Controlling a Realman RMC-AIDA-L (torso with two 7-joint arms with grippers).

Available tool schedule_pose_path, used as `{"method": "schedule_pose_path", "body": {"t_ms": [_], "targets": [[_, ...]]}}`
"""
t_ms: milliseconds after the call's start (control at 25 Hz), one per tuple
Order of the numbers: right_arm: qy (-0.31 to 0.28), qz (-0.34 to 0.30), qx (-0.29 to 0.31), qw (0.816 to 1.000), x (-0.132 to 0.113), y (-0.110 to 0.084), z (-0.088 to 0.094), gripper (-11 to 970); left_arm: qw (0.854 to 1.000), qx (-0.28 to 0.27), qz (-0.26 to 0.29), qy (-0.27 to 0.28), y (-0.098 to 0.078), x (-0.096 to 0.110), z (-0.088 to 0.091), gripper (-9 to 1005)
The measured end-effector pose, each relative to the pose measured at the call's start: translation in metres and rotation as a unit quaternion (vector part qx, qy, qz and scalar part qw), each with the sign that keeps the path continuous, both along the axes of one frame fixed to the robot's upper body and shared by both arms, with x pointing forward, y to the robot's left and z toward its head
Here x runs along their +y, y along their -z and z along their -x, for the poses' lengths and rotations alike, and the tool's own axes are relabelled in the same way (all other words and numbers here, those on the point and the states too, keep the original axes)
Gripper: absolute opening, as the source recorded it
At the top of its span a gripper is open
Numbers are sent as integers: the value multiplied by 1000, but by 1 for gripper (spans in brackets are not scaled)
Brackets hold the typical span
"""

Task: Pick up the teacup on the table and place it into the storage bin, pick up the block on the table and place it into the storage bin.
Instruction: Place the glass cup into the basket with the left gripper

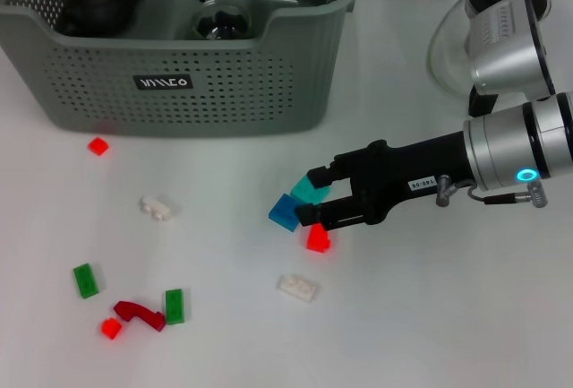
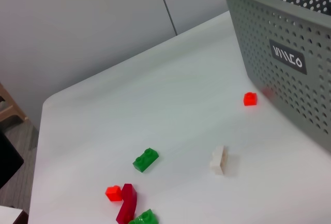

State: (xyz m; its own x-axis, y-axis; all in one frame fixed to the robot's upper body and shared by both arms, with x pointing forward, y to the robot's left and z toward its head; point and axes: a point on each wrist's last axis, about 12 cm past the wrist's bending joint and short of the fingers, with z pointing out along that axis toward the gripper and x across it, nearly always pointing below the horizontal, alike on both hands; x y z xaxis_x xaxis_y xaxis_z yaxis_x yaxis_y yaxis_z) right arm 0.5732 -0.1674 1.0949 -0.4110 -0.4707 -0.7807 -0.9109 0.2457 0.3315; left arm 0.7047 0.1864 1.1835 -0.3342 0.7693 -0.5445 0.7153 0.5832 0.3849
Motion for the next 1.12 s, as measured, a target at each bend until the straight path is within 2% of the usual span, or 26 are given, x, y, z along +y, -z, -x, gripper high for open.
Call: {"method": "schedule_pose_path", "body": {"t_ms": [560,800,1120], "targets": [[0,1,5,1000,0,2,1,686,999,-9,-38,16,19,-9,5,36],[0,1,5,1000,0,3,2,686,999,-7,-35,14,21,-9,6,85],[-2,0,6,1000,0,2,2,686,1000,-9,-23,-6,20,-3,6,306]]}}
